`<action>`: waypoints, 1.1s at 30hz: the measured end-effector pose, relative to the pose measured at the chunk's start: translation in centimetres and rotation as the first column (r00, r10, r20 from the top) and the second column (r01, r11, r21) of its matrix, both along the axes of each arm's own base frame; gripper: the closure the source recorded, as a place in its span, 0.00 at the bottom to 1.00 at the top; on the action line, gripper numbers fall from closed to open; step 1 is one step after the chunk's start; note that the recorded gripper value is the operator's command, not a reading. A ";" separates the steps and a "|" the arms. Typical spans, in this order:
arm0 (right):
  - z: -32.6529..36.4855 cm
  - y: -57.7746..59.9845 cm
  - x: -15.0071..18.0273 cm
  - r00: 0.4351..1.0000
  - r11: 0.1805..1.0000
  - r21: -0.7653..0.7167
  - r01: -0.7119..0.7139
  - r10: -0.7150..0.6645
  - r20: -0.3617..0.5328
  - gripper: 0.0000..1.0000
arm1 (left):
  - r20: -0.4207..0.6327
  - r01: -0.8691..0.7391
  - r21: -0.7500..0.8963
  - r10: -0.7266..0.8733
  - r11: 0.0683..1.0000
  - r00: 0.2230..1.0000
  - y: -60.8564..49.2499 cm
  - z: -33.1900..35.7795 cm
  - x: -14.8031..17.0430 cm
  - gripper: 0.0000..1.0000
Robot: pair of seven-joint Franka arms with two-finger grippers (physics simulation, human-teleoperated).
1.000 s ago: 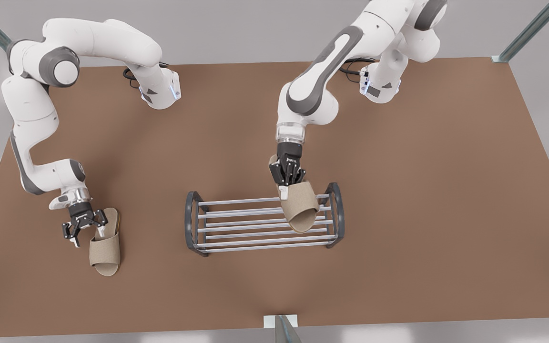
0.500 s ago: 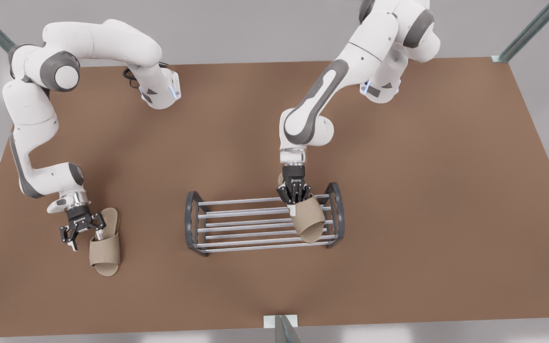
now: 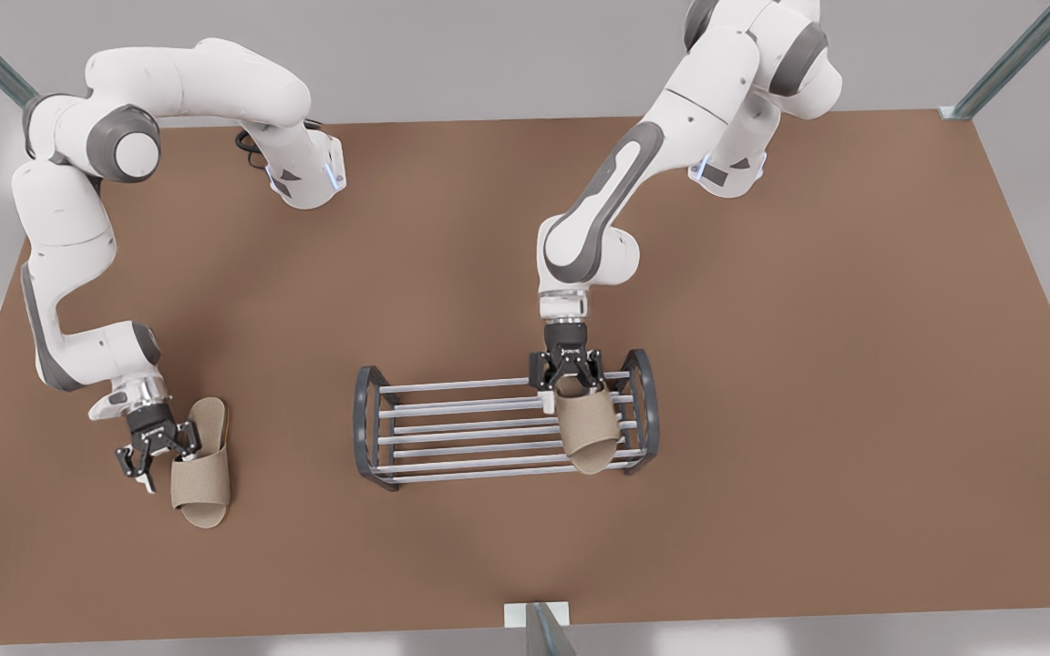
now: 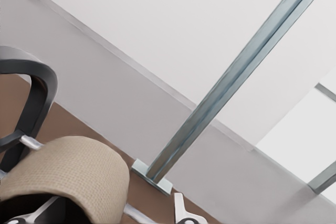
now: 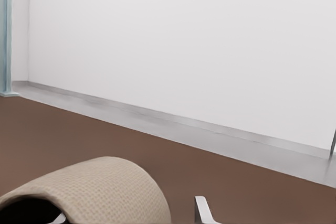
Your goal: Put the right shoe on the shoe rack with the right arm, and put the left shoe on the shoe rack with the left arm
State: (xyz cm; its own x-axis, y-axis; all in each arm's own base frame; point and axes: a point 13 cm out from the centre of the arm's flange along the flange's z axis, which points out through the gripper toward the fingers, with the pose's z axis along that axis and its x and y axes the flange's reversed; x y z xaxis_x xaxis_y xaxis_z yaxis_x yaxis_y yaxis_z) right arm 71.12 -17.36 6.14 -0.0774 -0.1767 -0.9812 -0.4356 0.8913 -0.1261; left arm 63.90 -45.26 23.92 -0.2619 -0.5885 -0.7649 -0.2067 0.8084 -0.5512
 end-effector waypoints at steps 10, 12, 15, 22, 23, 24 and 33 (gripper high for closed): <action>-0.5 0.2 0.4 1.000 1.000 -0.013 -0.002 0.002 -0.010 0.46 | -0.007 -0.016 -0.012 0.016 1.000 1.000 -0.7 0.3 -1.6 0.00; -0.5 0.1 0.4 1.000 1.000 -0.016 -0.002 0.002 -0.010 0.47 | -0.008 -0.025 -0.021 0.025 0.999 1.000 -0.5 0.9 -2.1 0.00; -0.3 0.0 0.4 1.000 1.000 -0.017 0.000 0.000 -0.010 0.51 | -0.014 -0.030 -0.028 0.030 0.999 0.999 -0.2 1.8 -3.6 0.00; 0.2 -0.1 0.1 1.000 1.000 -0.019 0.002 -0.002 -0.012 0.70 | -0.060 -0.124 -0.271 0.112 0.955 0.992 -5.6 12.2 -10.9 0.00; 0.7 -0.1 0.0 1.000 1.000 -0.021 0.000 0.000 -0.009 0.73 | -0.098 -0.206 -0.393 0.182 0.896 0.979 -6.6 18.1 -11.5 0.00; 1.2 -0.1 -0.2 1.000 1.000 -0.023 -0.001 0.000 -0.007 0.75 | -0.168 -0.312 -0.525 0.264 0.792 0.950 -6.0 26.2 -11.7 0.00; 22.0 12.1 -1.0 0.983 0.966 -0.223 -0.131 0.157 0.100 0.78 | -0.794 -0.989 -0.087 0.591 0.118 0.141 49.7 32.6 -3.9 0.00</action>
State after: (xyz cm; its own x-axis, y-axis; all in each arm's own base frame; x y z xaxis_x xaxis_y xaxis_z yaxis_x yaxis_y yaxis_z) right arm 70.11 -5.22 28.17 0.0759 -0.3850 -0.9198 -0.5285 0.7667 -0.3645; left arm 59.97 4.45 56.49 0.5127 -0.8349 -0.2003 -0.8521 -0.4663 -0.2375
